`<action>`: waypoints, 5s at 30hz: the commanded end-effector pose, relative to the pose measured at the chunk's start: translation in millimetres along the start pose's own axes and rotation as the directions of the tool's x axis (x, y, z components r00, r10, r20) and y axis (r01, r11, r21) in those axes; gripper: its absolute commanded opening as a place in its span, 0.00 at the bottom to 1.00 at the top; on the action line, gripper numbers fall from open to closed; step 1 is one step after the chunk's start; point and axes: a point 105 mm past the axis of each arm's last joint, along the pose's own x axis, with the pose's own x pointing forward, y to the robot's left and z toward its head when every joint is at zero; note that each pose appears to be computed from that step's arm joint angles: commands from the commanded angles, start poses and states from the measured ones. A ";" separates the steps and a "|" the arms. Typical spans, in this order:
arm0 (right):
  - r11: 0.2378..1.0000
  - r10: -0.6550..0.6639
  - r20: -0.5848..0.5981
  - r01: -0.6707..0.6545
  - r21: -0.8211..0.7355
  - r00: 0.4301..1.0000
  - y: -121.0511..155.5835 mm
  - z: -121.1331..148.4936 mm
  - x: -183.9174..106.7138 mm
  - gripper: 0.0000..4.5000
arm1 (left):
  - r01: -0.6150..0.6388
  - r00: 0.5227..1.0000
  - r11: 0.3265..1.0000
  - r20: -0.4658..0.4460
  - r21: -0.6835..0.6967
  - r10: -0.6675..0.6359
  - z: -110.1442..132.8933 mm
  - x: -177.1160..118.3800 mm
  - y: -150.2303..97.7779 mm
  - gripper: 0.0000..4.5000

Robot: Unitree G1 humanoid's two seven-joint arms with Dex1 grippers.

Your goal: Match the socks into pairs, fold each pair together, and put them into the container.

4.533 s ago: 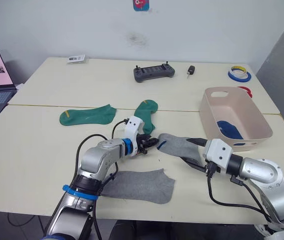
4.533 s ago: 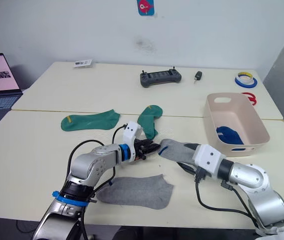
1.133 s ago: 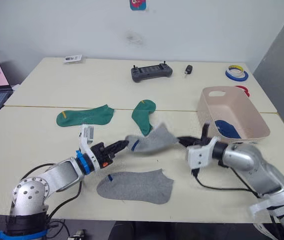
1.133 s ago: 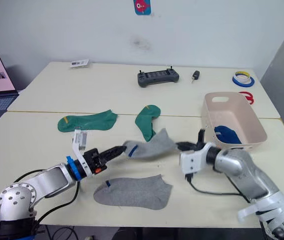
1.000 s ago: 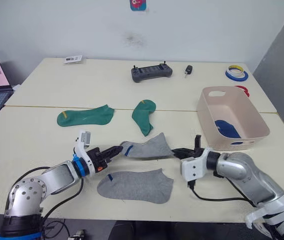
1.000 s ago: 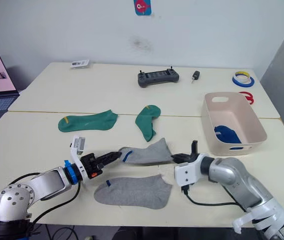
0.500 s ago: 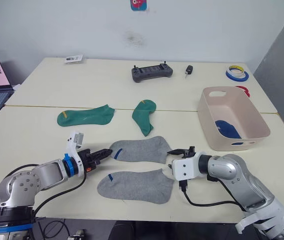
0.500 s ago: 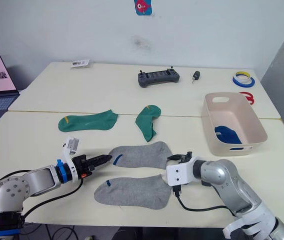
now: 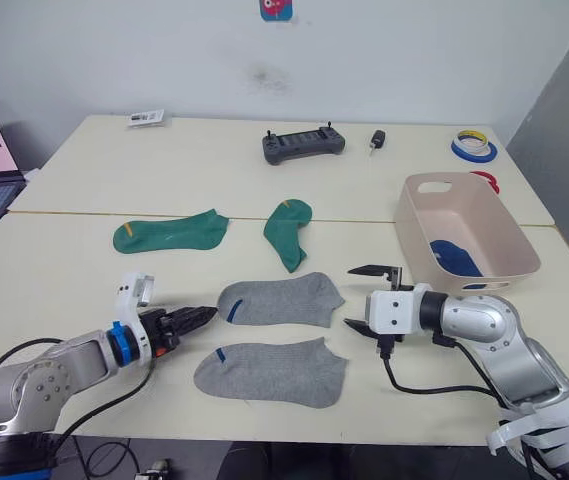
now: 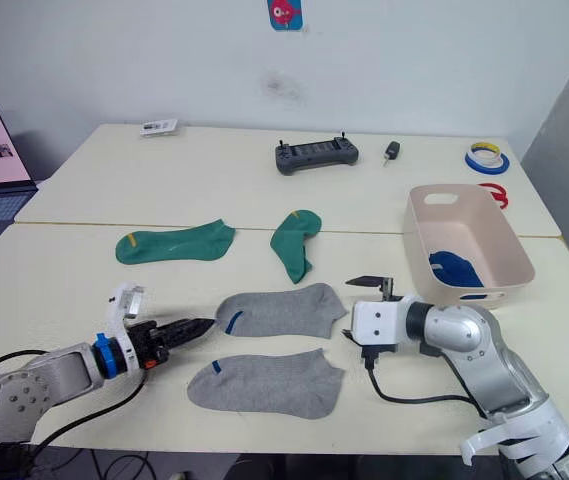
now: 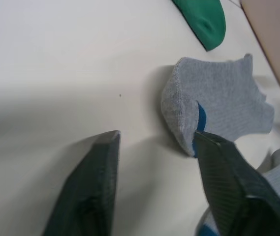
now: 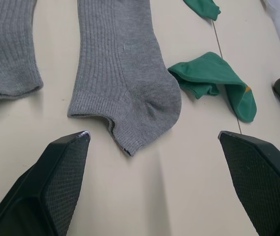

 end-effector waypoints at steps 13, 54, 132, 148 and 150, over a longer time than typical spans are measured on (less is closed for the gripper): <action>0.997 0.013 0.167 -0.026 0.075 0.986 -5.2 31.7 -9.3 1.00 | 0.363 0.923 0.077 -0.347 0.928 -0.168 14.3 14.7 -25.6 0.91; 0.984 0.177 0.036 -0.177 0.001 0.984 17.8 -15.4 27.3 0.96 | 0.324 0.910 0.378 -0.177 0.867 -0.375 51.2 44.6 -56.8 0.00; 0.844 0.133 0.093 -0.162 0.512 0.987 -36.8 4.6 5.5 1.00 | 0.270 0.950 0.958 -0.192 0.101 -0.247 53.3 71.1 -10.9 0.09; 0.830 0.062 0.092 -0.102 0.548 0.994 -23.8 9.2 2.5 1.00 | 0.194 0.981 0.978 -0.006 -0.072 -0.195 55.5 30.2 -17.0 0.99; 0.830 0.051 0.097 -0.096 0.549 0.994 -24.2 10.5 2.8 1.00 | 0.186 0.982 0.979 -0.009 -0.081 -0.187 43.8 32.8 -22.9 0.99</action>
